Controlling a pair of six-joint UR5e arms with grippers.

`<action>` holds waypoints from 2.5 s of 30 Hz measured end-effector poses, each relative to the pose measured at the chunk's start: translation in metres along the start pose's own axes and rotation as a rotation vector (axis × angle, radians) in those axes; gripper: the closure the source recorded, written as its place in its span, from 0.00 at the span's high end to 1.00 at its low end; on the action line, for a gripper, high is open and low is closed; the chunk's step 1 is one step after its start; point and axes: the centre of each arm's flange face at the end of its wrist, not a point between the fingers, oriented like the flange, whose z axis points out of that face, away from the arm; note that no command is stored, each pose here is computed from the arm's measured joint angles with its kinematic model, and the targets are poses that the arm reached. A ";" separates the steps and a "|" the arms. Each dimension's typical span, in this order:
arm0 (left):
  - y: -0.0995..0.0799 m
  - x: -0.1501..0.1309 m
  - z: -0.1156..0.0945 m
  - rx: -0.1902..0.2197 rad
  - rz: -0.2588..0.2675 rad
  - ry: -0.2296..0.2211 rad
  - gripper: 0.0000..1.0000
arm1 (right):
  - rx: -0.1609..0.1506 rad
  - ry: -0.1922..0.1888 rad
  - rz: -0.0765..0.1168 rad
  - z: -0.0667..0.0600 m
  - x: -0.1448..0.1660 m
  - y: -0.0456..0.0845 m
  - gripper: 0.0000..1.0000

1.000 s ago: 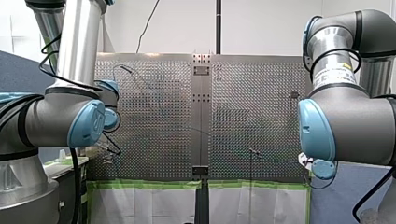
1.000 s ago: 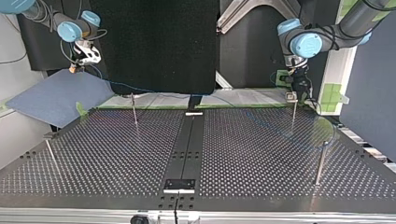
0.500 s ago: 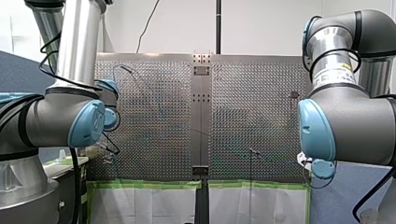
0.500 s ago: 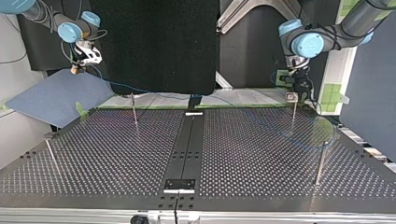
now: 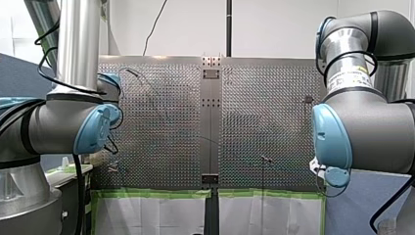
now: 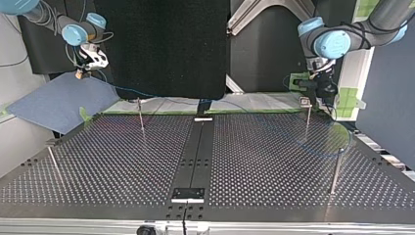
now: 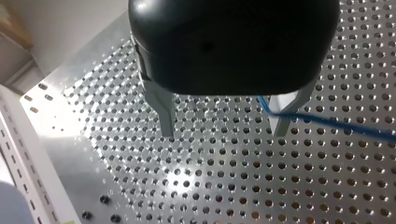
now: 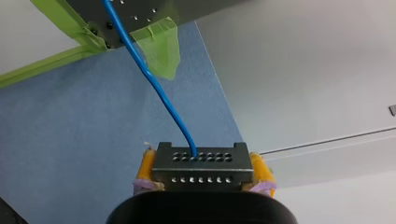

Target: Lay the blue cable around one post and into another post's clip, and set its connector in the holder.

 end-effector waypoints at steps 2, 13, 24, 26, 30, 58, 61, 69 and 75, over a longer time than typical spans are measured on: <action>-0.003 -0.002 -0.003 0.004 0.016 0.009 1.00 | 0.002 0.000 -0.001 0.000 0.000 -0.001 0.00; -0.015 -0.008 -0.030 0.071 0.095 0.067 1.00 | 0.011 -0.004 -0.005 -0.001 -0.002 -0.006 0.00; 0.005 0.004 -0.059 0.092 0.108 0.110 1.00 | 0.015 -0.009 -0.008 -0.003 -0.004 -0.009 0.00; 0.005 0.002 -0.063 0.090 0.108 0.105 1.00 | 0.016 -0.009 -0.009 -0.003 -0.004 -0.009 0.00; 0.002 -0.001 -0.067 0.093 0.105 0.096 1.00 | 0.017 -0.010 -0.009 -0.003 -0.004 -0.009 0.00; -0.088 -0.063 -0.071 0.179 0.276 -0.031 1.00 | 0.025 -0.014 -0.012 -0.001 -0.004 -0.015 0.00; -0.103 -0.075 -0.073 0.192 0.297 -0.058 1.00 | 0.026 -0.014 -0.012 0.000 -0.004 -0.015 0.00; -0.138 -0.108 -0.080 0.192 0.341 -0.147 1.00 | 0.026 -0.014 -0.012 0.000 -0.004 -0.016 0.00; -0.161 -0.133 -0.088 0.187 0.371 -0.213 1.00 | 0.026 -0.014 -0.012 0.001 -0.003 -0.017 0.00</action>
